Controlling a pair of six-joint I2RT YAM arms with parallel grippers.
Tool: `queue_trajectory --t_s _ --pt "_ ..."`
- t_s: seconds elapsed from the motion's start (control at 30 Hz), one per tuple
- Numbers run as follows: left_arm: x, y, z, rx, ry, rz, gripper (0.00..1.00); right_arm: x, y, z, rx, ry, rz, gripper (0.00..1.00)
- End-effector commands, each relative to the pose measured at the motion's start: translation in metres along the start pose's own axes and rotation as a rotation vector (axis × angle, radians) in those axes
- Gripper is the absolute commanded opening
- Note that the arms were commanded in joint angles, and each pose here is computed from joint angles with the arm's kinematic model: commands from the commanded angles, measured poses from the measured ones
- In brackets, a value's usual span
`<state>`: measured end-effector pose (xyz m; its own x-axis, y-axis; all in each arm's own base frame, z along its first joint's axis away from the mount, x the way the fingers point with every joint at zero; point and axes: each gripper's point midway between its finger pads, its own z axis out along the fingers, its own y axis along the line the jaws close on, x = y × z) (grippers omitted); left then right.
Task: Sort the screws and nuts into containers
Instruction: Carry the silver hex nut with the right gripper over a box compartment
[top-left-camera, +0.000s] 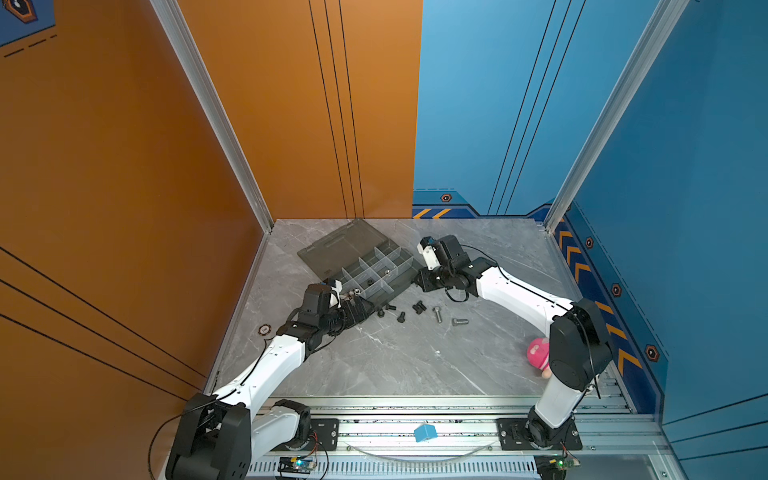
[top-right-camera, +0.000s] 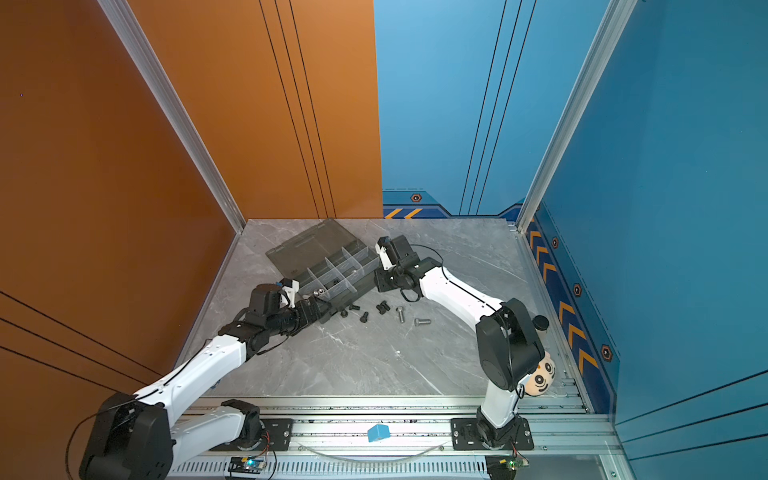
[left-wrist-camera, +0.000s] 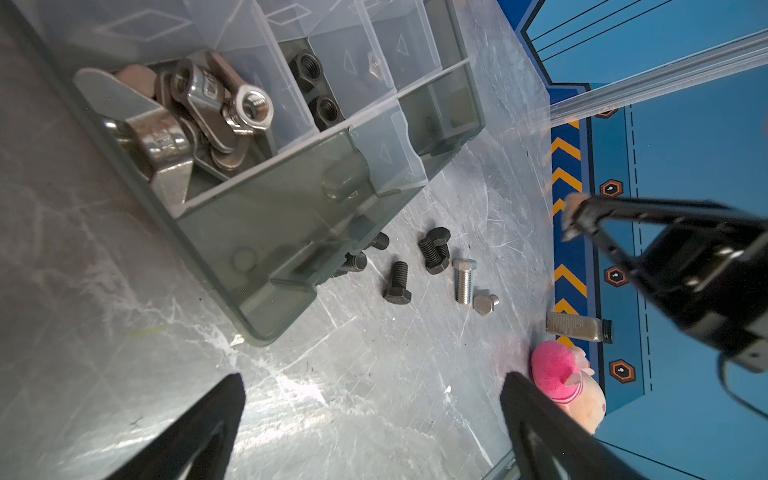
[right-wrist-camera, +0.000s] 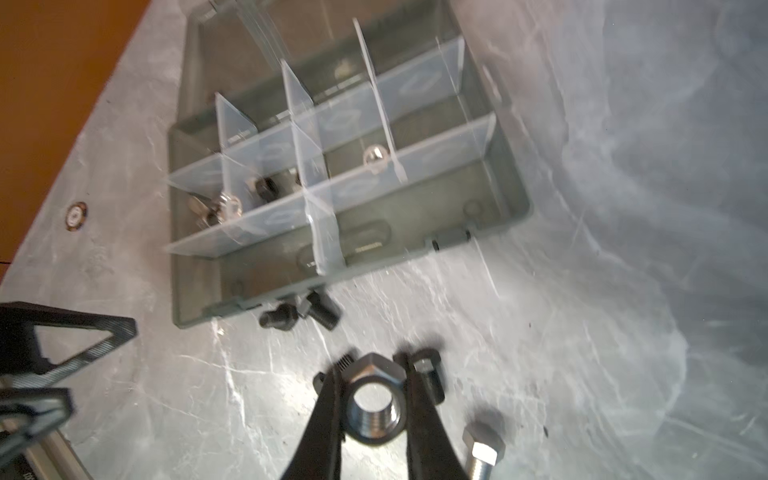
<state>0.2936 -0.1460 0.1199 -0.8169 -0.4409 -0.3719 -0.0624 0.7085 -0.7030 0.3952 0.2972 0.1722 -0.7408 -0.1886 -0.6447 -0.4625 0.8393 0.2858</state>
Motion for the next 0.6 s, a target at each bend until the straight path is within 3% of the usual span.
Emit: queue_trajectory --t_s 0.0,0.27,0.57 --pt "-0.001 -0.008 -0.002 0.023 -0.001 0.008 0.98 -0.022 0.008 0.014 -0.033 -0.027 -0.042 0.00" --pt "-0.002 -0.009 -0.005 0.025 -0.002 0.007 0.98 -0.078 0.025 0.051 -0.066 -0.186 -0.075 0.00" --pt "-0.003 -0.008 -0.009 0.018 -0.012 0.006 0.98 -0.079 0.027 0.108 -0.078 -0.219 -0.061 0.00"
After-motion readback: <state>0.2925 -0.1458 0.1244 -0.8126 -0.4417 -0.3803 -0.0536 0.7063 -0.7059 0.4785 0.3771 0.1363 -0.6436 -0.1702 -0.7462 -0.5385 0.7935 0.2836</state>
